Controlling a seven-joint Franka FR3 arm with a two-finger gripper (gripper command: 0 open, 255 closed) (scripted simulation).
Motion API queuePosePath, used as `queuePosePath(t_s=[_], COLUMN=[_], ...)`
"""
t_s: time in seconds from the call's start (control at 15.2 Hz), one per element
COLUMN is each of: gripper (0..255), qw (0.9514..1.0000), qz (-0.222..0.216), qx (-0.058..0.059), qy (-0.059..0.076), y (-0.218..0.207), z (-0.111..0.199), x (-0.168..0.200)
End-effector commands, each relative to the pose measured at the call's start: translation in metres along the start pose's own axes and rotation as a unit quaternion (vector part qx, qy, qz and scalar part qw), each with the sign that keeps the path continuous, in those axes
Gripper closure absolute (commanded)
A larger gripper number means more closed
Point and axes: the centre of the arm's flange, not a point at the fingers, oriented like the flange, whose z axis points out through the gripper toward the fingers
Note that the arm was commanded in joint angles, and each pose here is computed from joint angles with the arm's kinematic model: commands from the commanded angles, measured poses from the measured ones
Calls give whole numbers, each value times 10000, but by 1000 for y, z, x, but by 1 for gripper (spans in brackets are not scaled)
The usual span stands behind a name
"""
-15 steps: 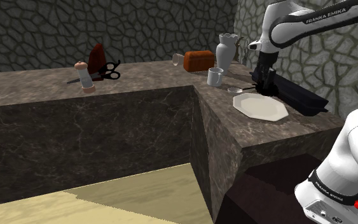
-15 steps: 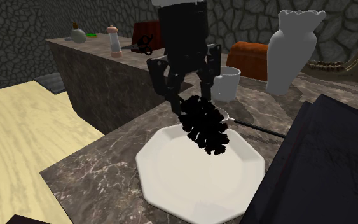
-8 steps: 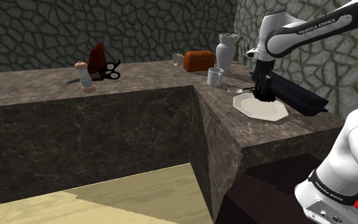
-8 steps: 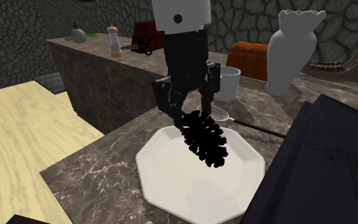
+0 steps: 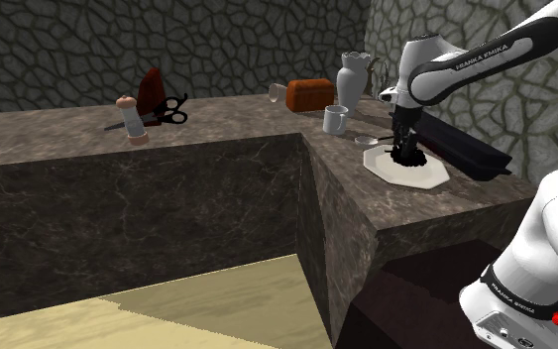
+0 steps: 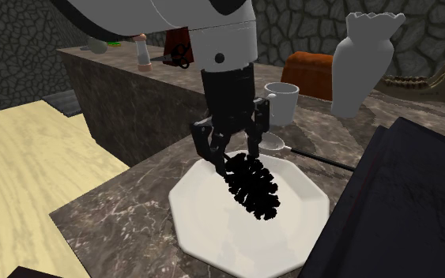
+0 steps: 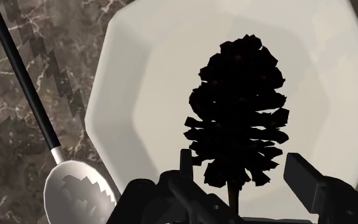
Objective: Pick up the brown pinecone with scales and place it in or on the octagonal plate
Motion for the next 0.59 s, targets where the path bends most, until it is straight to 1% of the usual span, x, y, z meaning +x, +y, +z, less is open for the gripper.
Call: queuePosePath(t_s=[0.0, 0.4, 0.46, 0.53], gripper=[255, 255, 0, 0], qw=[10000, 10000, 10000, 10000], qz=[16, 16, 16, 17], qx=[32, 32, 32, 32], qy=[-26, -26, -26, -26], y=[-1, -1, 0, -1], z=[6, 6, 6, 6], x=[-3, -3, -3, -2])
